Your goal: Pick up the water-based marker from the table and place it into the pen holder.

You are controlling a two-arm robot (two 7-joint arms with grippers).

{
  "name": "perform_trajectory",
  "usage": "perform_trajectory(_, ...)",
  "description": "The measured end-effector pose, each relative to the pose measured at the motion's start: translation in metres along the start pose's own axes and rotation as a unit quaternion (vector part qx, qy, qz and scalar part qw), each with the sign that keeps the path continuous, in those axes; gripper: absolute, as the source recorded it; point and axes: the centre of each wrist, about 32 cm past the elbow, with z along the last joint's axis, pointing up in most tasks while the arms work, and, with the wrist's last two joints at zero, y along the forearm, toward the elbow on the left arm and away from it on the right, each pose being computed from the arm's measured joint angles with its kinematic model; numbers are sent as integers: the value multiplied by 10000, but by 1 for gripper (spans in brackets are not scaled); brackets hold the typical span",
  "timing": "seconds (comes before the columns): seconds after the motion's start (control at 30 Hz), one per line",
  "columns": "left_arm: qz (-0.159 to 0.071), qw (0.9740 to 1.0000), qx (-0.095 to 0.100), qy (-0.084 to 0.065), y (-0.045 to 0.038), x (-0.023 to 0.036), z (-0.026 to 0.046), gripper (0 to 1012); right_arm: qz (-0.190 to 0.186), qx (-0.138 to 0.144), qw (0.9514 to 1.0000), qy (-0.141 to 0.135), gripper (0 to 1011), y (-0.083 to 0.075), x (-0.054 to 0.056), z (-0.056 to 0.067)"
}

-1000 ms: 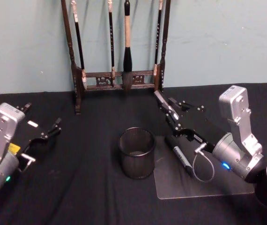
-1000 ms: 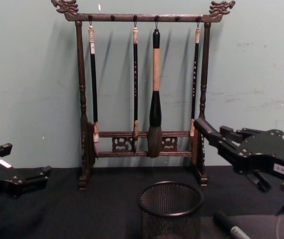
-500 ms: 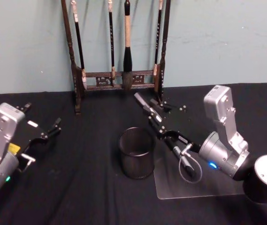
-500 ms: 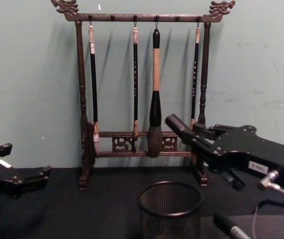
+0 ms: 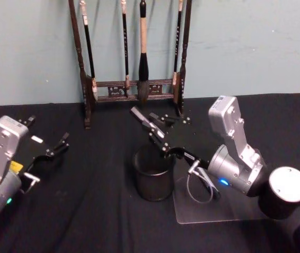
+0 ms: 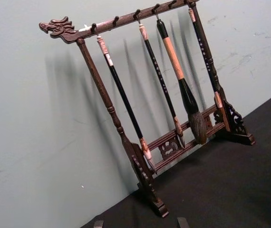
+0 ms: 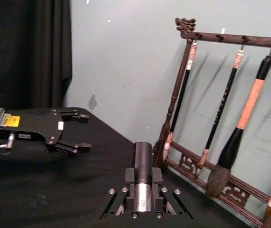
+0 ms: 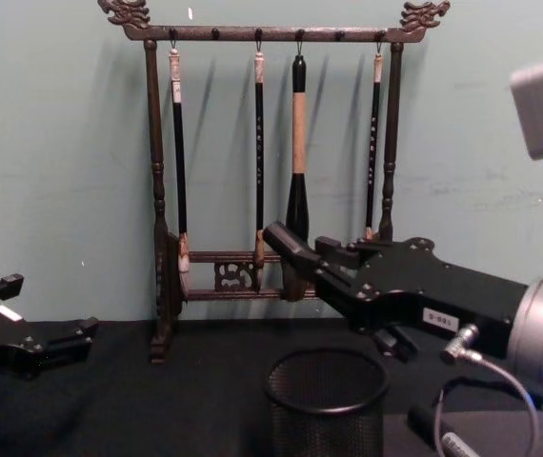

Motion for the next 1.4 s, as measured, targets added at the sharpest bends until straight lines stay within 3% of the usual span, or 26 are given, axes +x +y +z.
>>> perform_trajectory(0.43,0,10000,0,0,0,0,0,1001,170,-59,9998,122,214,187,-39,-66)
perform_trajectory(1.07,0,10000,0,0,0,0,0,1001,145,-91,9998,121,231,192,-38,-74)
perform_trajectory(1.13,0,10000,0,0,0,0,0,1001,143,-90,9998,121,367,191,-37,-73)
perform_trajectory(1.27,0,10000,0,0,0,0,0,1001,143,-90,9998,121,453,189,-38,-74)
perform_trajectory(1.4,0,10000,0,0,0,0,0,1001,144,-88,9998,119,683,189,-38,-72)
